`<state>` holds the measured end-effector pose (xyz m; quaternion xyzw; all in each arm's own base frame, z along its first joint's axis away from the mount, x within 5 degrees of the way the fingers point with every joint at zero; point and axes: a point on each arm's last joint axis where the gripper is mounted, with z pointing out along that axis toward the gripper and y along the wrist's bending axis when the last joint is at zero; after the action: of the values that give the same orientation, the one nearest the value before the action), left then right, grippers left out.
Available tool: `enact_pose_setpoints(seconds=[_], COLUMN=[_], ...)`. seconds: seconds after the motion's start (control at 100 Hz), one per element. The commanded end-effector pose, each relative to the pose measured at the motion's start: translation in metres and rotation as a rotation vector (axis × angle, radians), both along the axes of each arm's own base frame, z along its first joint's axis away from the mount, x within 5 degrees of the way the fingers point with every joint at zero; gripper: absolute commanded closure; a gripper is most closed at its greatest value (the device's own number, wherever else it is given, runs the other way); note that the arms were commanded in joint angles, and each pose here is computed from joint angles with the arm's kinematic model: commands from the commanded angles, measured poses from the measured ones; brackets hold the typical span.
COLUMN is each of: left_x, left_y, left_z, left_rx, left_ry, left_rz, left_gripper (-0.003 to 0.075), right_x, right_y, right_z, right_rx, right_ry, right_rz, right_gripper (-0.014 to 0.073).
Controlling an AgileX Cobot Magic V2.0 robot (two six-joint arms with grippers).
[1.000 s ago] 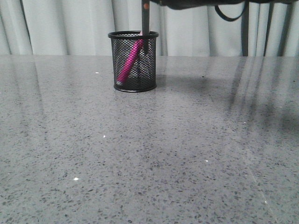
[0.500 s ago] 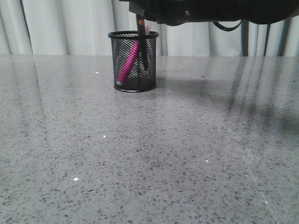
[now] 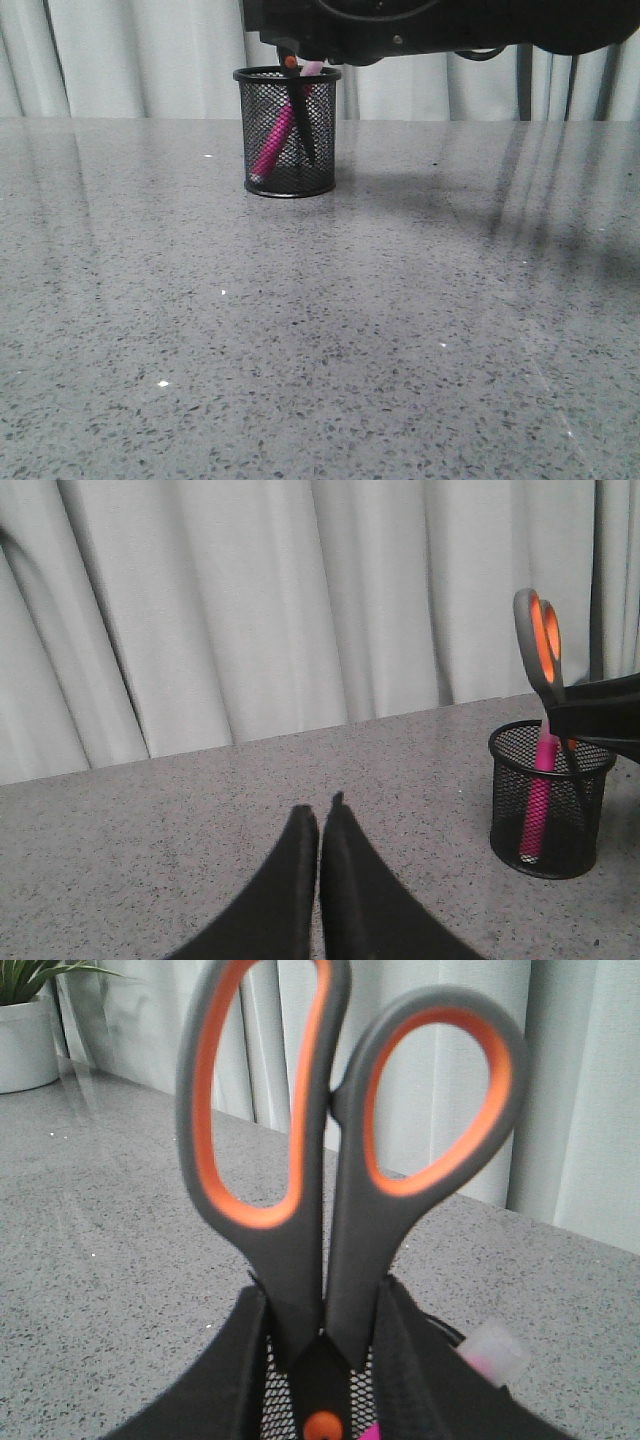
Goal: Put pen and scissors into bin
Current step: 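Lower the scissors blade-first into the cup and open the right gripper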
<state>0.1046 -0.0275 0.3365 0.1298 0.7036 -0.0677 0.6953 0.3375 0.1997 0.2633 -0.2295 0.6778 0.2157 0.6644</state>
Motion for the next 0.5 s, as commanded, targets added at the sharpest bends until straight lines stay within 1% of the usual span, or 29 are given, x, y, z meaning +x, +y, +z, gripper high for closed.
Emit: enact_pose_setpoints(seconds=[0.0,0.39,0.49], left_x=[0.0004,0.0004,0.0004], left_y=[0.003,0.003,0.003], left_z=[0.012,0.012,0.012], left_rx=[-0.041,-0.041,-0.041], left_ry=[-0.045,-0.045,-0.045], left_rz=[0.033,0.033,0.033], left_gripper=[0.0742,0.0742,0.0742], right_x=[-0.0034,-0.0033,-0.0033], right_y=[-0.002,-0.0021,-0.0021], right_z=[0.0268,0.0261,0.0261], right_rx=[0.036,0.031,0.031], right_ry=[-0.085,-0.079,-0.079], right_rz=[0.007,0.005,0.005], right_gripper=[0.0671,0.067,0.0638])
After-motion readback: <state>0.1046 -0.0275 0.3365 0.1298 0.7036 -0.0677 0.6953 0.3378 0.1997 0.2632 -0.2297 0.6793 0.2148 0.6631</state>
